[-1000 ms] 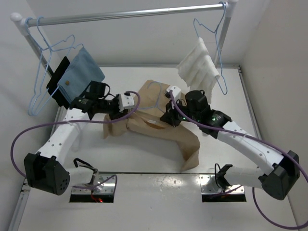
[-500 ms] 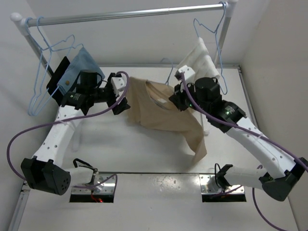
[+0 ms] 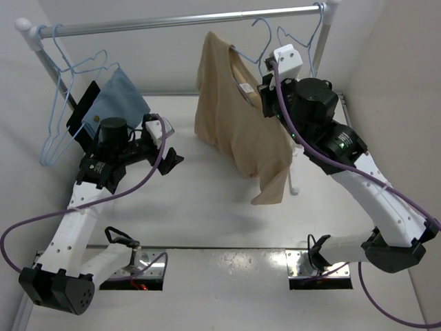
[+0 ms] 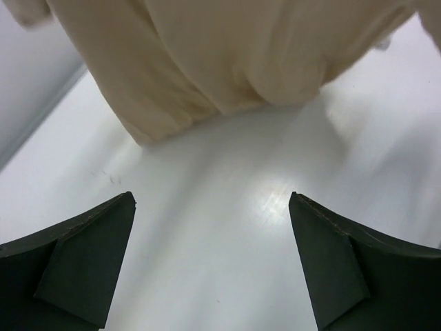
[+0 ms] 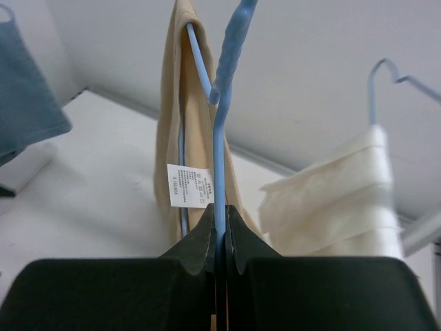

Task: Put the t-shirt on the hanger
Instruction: Hang the hanger with tshirt onto the clothesline

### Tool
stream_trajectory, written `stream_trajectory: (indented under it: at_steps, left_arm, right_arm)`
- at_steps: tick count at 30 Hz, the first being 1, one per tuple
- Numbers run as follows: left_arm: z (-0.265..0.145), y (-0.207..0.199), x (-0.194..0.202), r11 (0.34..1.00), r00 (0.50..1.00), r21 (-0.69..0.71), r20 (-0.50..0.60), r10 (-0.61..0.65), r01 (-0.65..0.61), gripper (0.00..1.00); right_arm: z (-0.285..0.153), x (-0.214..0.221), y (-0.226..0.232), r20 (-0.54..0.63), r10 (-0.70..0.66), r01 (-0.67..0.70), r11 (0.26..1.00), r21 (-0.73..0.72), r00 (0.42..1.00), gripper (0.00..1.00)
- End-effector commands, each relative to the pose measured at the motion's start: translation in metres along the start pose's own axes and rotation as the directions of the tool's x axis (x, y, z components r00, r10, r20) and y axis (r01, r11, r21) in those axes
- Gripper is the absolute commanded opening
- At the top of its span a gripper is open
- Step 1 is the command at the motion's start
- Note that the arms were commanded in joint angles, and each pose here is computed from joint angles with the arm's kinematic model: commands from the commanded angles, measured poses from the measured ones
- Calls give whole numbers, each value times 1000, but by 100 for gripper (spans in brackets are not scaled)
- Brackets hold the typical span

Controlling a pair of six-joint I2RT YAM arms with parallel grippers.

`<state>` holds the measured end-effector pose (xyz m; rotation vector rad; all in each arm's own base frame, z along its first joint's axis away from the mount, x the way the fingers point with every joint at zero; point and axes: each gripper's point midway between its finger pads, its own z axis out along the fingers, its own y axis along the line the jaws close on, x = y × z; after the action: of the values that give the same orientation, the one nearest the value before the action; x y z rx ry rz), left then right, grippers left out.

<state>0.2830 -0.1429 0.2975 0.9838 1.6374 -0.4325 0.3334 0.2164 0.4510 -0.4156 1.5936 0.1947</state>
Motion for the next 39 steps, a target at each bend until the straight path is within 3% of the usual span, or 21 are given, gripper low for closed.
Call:
stream_trajectory:
  at_steps: [1,7,13,24,32,33,34,36,37,39]
  left_arm:
    - [0,-5,5,999,999,-2,9,-46,46,100]
    - [-1,-11,9,998,997,5,18,-70,70,100]
    - [1,-16,16,995,995,18,14,-95,95,100]
    - [-2,-23,20,994,994,27,16,-105,105,100]
    - [-2,-32,43,987,988,26,-7,-156,156,100]
    - [-2,-30,44,988,988,15,-10,-156,156,100]
    - [0,-33,50,984,984,19,-22,-176,176,100]
    - [1,-33,57,981,981,12,-36,-193,193,100]
    - [1,-34,63,980,978,6,-50,-201,201,100]
    - [2,-35,70,976,974,-8,-59,-217,217,100]
  right_arm:
    - [-3,-47,-39,122,-47,24,983,181,991,0]
    - [2,-73,-67,162,-83,21,936,353,983,0]
    - [26,-65,-91,59,-124,74,846,529,990,0]
    - [59,-10,-105,-76,-102,127,805,579,992,0]
    - [33,17,-101,-77,-65,96,842,531,995,0]
    - [27,13,-101,-61,-64,86,850,520,996,4]
    - [24,12,-100,-55,-76,93,857,507,996,19]
    - [21,17,-95,-46,-97,107,877,469,994,38]
    - [11,9,-97,-14,-91,87,882,464,996,54]
    - [5,5,-94,15,-89,74,898,433,996,64]
